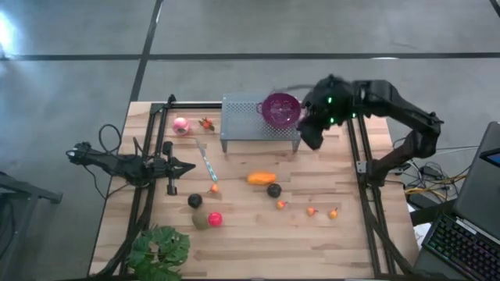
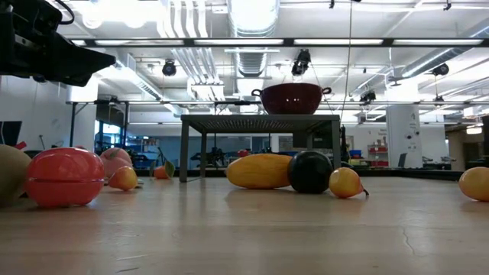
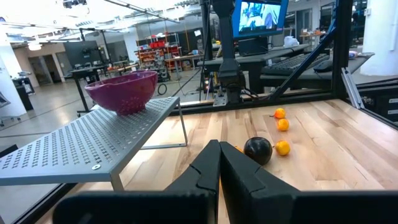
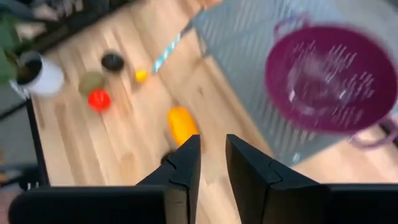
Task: Pick & Place Fruit
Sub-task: Put the pear into the purple bowl on the shelf
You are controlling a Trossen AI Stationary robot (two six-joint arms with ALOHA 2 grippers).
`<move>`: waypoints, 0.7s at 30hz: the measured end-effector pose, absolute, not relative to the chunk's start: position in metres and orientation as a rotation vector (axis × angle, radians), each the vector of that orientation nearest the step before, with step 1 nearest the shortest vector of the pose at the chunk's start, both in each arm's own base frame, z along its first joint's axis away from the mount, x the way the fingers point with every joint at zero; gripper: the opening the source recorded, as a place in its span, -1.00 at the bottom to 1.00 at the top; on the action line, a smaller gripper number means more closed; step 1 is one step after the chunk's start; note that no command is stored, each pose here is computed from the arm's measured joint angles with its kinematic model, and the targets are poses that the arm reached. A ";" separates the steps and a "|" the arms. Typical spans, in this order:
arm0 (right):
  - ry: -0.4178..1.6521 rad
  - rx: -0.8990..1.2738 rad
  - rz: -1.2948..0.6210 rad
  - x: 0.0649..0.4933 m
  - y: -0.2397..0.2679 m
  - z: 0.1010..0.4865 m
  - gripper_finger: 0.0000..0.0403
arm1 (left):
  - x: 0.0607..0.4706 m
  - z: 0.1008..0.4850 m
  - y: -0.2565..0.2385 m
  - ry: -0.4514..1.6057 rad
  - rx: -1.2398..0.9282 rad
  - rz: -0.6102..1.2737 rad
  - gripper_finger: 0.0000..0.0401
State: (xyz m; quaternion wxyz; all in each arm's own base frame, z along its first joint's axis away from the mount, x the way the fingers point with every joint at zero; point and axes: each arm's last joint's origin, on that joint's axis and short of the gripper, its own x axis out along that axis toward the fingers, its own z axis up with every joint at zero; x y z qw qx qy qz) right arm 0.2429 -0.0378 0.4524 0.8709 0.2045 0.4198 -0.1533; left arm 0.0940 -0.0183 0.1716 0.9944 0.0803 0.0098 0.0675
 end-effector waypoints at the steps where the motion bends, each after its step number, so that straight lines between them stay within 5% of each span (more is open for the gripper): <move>1: 0.902 0.424 -0.318 0.244 -0.031 0.449 -0.61 | 0.094 0.172 -0.018 0.020 0.161 0.135 -0.94; 21: 1.239 0.351 -0.302 0.236 0.080 0.379 -0.61 | 0.094 0.172 -0.018 0.020 0.161 0.135 -0.94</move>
